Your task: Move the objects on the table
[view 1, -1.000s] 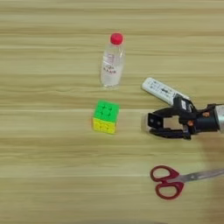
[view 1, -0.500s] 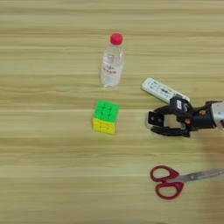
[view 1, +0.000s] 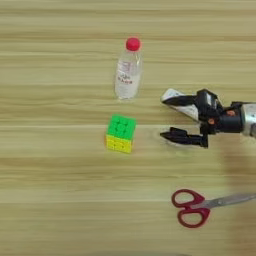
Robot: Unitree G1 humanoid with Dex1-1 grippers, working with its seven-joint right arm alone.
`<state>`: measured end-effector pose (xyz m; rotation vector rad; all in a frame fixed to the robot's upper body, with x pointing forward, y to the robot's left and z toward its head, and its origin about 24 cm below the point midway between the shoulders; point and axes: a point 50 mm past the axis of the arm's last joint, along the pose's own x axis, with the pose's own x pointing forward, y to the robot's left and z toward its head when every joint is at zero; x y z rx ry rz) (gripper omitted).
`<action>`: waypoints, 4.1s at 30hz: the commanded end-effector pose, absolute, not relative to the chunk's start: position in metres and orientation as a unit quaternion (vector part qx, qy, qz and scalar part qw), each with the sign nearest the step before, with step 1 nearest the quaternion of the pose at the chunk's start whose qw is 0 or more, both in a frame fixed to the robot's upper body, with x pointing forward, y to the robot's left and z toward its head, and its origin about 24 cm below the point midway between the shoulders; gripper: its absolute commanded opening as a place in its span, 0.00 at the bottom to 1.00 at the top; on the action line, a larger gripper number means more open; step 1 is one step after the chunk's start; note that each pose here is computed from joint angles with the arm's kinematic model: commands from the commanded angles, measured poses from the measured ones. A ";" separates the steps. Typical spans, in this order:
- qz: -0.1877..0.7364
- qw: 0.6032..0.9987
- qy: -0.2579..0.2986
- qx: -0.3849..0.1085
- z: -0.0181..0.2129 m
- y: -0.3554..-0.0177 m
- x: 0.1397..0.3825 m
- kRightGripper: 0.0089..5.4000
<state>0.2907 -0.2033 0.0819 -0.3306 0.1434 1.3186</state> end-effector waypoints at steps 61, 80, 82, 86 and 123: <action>0.590 0.791 0.038 -0.159 0.078 -0.113 0.303 0.62; 0.569 0.803 -0.058 -0.167 0.141 -0.172 0.304 0.62; 0.562 0.807 -0.058 -0.169 0.145 -0.182 0.305 0.62; 0.541 0.821 -0.055 -0.178 0.152 -0.208 0.308 0.62; 0.473 0.845 0.042 -0.244 0.116 -0.330 0.274 0.62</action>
